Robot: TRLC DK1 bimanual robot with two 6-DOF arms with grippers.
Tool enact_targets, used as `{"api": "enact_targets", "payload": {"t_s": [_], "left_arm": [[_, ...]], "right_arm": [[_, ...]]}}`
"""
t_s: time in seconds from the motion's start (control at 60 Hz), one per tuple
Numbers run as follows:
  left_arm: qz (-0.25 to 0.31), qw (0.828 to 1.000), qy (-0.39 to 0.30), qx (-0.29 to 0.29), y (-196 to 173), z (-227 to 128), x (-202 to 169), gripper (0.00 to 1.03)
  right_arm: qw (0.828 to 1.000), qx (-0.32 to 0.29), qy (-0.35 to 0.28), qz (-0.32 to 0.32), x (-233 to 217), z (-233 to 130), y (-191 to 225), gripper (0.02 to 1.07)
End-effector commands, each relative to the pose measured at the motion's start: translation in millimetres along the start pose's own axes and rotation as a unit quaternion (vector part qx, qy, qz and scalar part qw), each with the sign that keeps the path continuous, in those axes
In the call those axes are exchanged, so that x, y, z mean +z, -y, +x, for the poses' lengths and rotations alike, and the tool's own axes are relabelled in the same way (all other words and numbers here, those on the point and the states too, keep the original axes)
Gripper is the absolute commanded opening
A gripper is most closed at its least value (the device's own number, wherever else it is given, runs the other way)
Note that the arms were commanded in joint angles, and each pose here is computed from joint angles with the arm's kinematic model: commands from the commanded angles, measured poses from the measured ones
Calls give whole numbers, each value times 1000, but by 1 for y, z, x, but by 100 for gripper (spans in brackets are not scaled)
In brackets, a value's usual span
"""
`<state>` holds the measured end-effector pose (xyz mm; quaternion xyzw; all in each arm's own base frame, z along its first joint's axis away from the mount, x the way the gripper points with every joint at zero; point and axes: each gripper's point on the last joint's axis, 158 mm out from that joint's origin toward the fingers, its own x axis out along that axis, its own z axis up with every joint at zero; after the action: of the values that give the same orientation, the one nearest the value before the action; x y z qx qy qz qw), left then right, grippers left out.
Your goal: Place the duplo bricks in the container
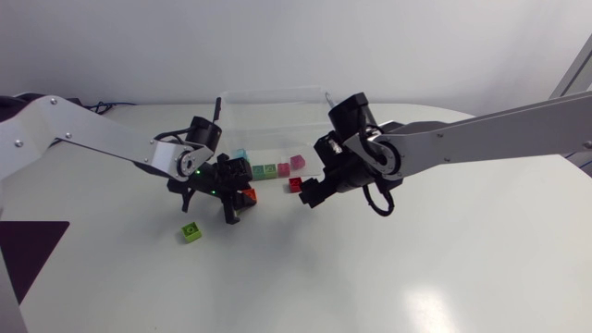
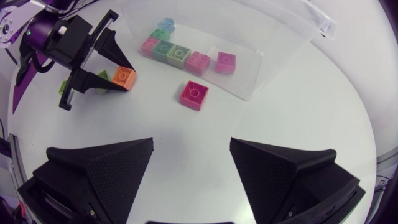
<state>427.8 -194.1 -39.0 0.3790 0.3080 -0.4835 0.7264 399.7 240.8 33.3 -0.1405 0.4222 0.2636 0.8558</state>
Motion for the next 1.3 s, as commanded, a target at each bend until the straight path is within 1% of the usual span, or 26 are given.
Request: {"api": "enact_targets", "payload": {"t_s": [0.0, 0.183, 0.317, 0.517, 0.717, 0.85, 1.017, 1.217, 1.283], "left_arm": [[2, 1000, -8, -29, 10, -4, -5, 22], [-4, 999, 4, -42, 13, -27, 11, 21], [-11, 999, 33, -42, 11, -52, 31, 21], [-26, 995, 99, -2, -19, -106, 76, 21], [-46, 989, 132, 40, -58, -138, 98, 21], [-63, 985, 146, 61, -82, -150, 106, 21], [-93, 978, 165, 93, -118, -163, 113, 21], [-115, 967, 191, 121, -154, -168, 124, 21], [-116, 967, 193, 120, -160, -162, 127, 21]], "right_arm": [[1000, -8, 7, 11, 10, 7, 0, 92], [1000, -8, -15, 18, 9, 26, 1, 92], [999, -4, -30, 27, 8, 37, -8, 92], [999, -20, -38, 28, 5, 50, -12, 92], [998, -25, -49, 42, 9, 61, -8, 92], [997, -23, -58, 52, 15, 69, -10, 92], [995, -15, -79, 65, 12, 82, -14, 92], [993, -15, -87, 83, 10, 83, -12, 91], [992, -16, -89, 90, 10, 82, -11, 86]]}}
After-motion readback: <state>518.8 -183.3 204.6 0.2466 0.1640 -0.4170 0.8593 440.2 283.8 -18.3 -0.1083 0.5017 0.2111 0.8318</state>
